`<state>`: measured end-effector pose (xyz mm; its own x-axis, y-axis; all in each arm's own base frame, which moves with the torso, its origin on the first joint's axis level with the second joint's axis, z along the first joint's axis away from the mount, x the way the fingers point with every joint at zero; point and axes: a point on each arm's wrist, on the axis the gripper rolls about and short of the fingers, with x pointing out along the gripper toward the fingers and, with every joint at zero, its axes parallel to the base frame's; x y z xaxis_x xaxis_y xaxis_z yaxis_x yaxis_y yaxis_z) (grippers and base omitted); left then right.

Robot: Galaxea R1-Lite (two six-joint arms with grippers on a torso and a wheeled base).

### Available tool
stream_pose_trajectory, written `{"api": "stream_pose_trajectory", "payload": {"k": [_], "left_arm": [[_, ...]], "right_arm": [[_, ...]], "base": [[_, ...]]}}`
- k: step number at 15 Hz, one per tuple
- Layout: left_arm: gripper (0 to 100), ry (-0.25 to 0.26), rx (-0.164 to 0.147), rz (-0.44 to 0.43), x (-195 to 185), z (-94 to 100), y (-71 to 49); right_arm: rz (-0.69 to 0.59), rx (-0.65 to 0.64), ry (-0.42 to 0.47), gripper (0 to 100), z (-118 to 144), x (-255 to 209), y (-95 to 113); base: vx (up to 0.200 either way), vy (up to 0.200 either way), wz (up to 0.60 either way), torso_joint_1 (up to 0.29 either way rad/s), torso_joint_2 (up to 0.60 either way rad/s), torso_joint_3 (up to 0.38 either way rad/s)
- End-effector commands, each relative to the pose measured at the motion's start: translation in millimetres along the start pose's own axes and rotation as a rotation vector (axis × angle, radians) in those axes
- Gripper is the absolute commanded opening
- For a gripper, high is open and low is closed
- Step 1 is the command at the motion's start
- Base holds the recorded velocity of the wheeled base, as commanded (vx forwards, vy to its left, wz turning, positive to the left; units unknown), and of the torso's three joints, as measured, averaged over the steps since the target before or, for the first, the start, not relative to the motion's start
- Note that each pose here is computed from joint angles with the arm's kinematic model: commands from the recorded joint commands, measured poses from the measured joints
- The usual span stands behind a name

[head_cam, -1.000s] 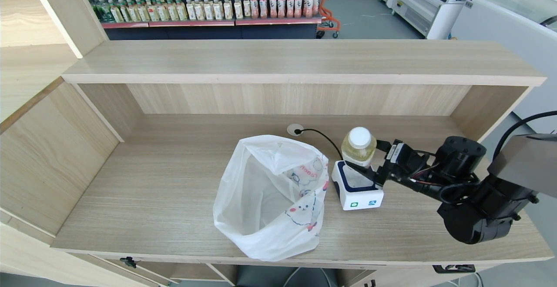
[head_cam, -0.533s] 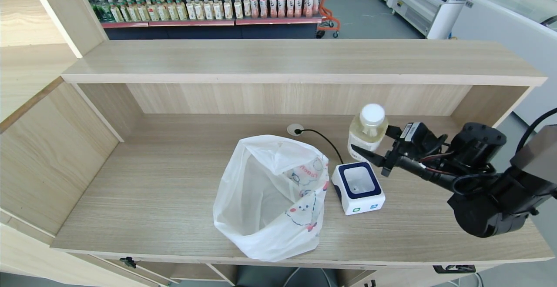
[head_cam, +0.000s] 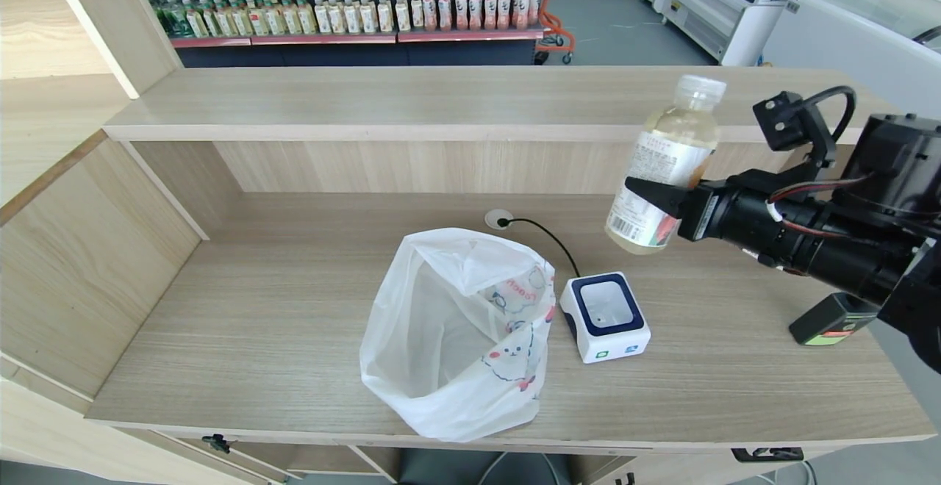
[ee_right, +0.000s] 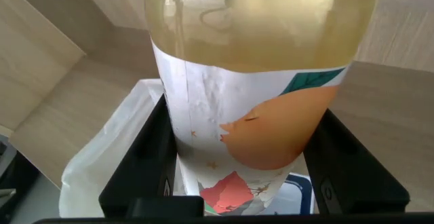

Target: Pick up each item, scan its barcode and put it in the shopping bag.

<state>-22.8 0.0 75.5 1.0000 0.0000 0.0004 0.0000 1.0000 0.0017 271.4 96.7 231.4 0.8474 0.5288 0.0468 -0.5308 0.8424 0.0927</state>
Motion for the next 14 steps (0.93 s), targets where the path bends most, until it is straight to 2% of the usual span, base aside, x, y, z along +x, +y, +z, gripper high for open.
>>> {"api": "stream_pose_trajectory", "payload": {"k": [1,5,11,14], "left_arm": [[100,0.0,0.0,0.0,0,0.0,0.0],[100,0.0,0.0,0.0,0,0.0,0.0],[100,0.0,0.0,0.0,0,0.0,0.0],[100,0.0,0.0,0.0,0,0.0,0.0]], "right_arm": [[0.028,0.009,-0.039,0,14,-1,14],[0.036,-0.003,0.02,0,-4,13,14],[0.106,0.018,0.132,0,-40,36,31],[0.137,0.025,0.193,0,-70,63,37]], "base": [[0.0,0.0,0.0,0.0,0.0,0.0],[0.0,0.0,0.0,0.0,0.0,0.0],[0.0,0.0,0.0,0.0,0.0,0.0],[0.0,0.0,0.0,0.0,0.0,0.0]]}}
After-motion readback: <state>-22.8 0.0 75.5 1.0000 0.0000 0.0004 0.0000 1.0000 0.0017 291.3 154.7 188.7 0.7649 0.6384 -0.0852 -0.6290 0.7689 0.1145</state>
